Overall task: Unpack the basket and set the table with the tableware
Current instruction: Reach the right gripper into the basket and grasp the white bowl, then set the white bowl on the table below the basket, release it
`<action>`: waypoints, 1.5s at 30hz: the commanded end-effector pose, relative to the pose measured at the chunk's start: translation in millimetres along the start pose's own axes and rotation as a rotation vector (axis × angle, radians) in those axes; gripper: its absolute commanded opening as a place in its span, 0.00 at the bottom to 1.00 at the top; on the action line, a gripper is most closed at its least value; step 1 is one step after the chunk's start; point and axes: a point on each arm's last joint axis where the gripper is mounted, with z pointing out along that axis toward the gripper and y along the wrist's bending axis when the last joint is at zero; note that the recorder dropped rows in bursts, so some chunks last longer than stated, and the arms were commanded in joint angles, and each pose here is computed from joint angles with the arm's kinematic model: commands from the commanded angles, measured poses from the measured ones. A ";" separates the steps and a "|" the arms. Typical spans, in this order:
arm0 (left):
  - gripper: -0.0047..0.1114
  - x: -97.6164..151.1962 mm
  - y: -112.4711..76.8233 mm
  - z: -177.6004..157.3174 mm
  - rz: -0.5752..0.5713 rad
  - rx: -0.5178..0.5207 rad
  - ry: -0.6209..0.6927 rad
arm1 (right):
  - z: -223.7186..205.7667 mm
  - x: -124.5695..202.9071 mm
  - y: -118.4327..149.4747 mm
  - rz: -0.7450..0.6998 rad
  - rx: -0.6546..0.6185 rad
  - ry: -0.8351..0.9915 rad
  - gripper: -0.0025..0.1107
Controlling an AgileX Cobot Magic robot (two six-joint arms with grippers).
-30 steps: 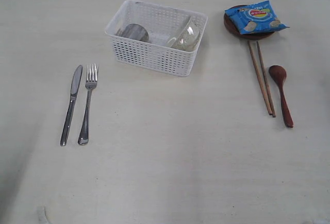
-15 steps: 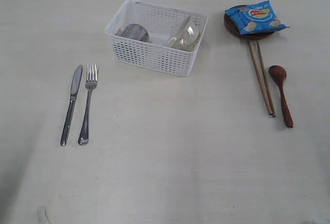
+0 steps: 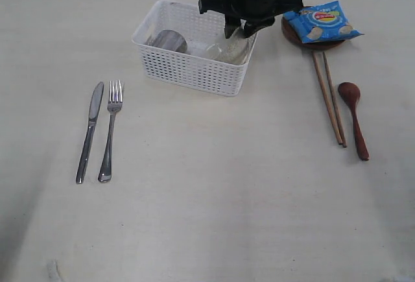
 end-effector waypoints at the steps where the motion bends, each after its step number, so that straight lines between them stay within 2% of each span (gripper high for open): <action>1: 0.04 0.8 -0.2 0.1 0.005 0.004 -0.001 | 1.5 -2.2 -5.2 -0.017 0.032 -0.007 0.09; 2: 0.04 0.8 -0.2 0.1 0.005 0.004 -0.001 | 0.5 -2.8 -5.7 -0.024 0.039 -0.013 0.01; 8: 0.04 0.8 -0.2 0.1 0.005 0.004 -0.001 | -25.9 -11.2 -6.2 -0.062 0.058 -0.107 0.02; 15: 0.04 0.8 -0.2 0.1 0.005 0.004 -0.001 | -93.0 -19.3 -3.7 -0.110 0.055 -0.273 0.02; 20: 0.04 0.8 -0.2 0.1 0.005 0.004 -0.001 | -134.5 -7.1 -1.6 -0.198 0.035 -0.241 0.02; 23: 0.04 0.8 -0.2 0.1 0.005 0.004 -0.001 | -146.7 3.0 3.9 -0.214 -0.051 -0.176 0.02; 28: 0.04 0.8 -0.2 0.1 0.005 0.004 -0.001 | -134.1 23.2 23.2 -0.296 -0.305 -0.059 0.02; 33: 0.04 0.8 -0.2 0.1 0.005 0.004 -0.001 | -98.6 53.5 23.1 -0.305 -0.395 0.074 0.02; 38: 0.04 0.8 -0.1 0.1 0.003 0.004 -0.001 | -62.2 97.8 27.2 -0.295 -0.576 0.192 0.02; 45: 0.04 0.8 -0.1 0.1 0.003 0.004 -0.001 | -30.5 133.2 18.0 -0.206 -0.563 0.252 0.02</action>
